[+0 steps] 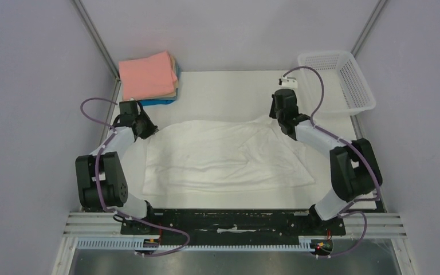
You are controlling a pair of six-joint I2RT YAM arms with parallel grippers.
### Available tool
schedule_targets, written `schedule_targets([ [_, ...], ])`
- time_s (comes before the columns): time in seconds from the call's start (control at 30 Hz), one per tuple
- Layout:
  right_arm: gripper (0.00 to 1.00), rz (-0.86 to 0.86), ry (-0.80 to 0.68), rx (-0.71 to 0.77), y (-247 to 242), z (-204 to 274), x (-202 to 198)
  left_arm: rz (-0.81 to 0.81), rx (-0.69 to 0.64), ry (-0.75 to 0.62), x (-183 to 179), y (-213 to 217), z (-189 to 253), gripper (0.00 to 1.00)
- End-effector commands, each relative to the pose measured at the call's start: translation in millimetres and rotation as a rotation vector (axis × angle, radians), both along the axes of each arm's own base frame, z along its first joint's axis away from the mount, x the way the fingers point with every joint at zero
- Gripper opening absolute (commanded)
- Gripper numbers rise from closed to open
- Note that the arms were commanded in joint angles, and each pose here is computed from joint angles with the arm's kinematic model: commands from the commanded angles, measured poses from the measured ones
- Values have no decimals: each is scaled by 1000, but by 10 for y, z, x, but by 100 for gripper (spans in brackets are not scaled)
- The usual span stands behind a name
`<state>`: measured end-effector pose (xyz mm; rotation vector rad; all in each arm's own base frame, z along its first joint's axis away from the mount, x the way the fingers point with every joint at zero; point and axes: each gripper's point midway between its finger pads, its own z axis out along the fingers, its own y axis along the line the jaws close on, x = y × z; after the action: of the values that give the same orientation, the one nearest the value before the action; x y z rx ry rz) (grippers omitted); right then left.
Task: Fold and stack the t-shirts
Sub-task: Grab the side of the flattened tshirt furthest away from the robot with both arms, then fold the other side of the tshirt into a rectangle
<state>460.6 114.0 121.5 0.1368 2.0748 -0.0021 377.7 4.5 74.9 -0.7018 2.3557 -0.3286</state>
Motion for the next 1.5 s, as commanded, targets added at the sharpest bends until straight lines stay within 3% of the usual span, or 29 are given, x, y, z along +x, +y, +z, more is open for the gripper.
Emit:
schedule_targets([
  [0.0, 0, -7, -42, 79, -53, 152, -409, 23, -5, -125, 34, -16, 292, 2],
  [0.43, 0, 38, -21, 138, -202, 212, -1399, 44, -20, -235, -339, -84, 425, 2],
  [0.73, 0, 120, 30, 229, -85, 73, -1816, 191, -1, -267, -625, 65, 339, 2],
  [0.93, 4, 186, 231, 230, -29, -525, -2211, 364, -44, -328, -915, 169, 171, 3],
  [1.0, 8, 169, 270, 221, -100, -710, -2348, 451, -52, -318, -1057, 240, 89, 11],
  [1.03, 9, 158, 284, 222, -135, -775, -2422, 499, -65, -306, -1140, 268, 62, 28],
  [1.07, 13, 157, 280, 225, -156, -783, -2470, 522, -74, -322, -1189, 279, 99, 36],
  [1.13, 22, 159, 279, 229, -197, -772, -2571, 570, -81, -340, -1309, 317, 171, 41],
  [1.17, 43, 164, 266, 231, -210, -732, -2602, 620, -83, -351, -1402, 365, 217, 48],
  [1.3, 78, 182, 198, 228, -260, -513, -2646, 716, -104, -496, -1623, 478, 539, 74],
  [1.37, 98, 192, 125, 219, -271, -342, -2575, 691, -152, -602, -1624, 428, 748, 77],
  [1.47, 98, 209, 21, 234, -227, -112, -2433, 542, -240, -718, -1487, 191, 1025, 78],
])
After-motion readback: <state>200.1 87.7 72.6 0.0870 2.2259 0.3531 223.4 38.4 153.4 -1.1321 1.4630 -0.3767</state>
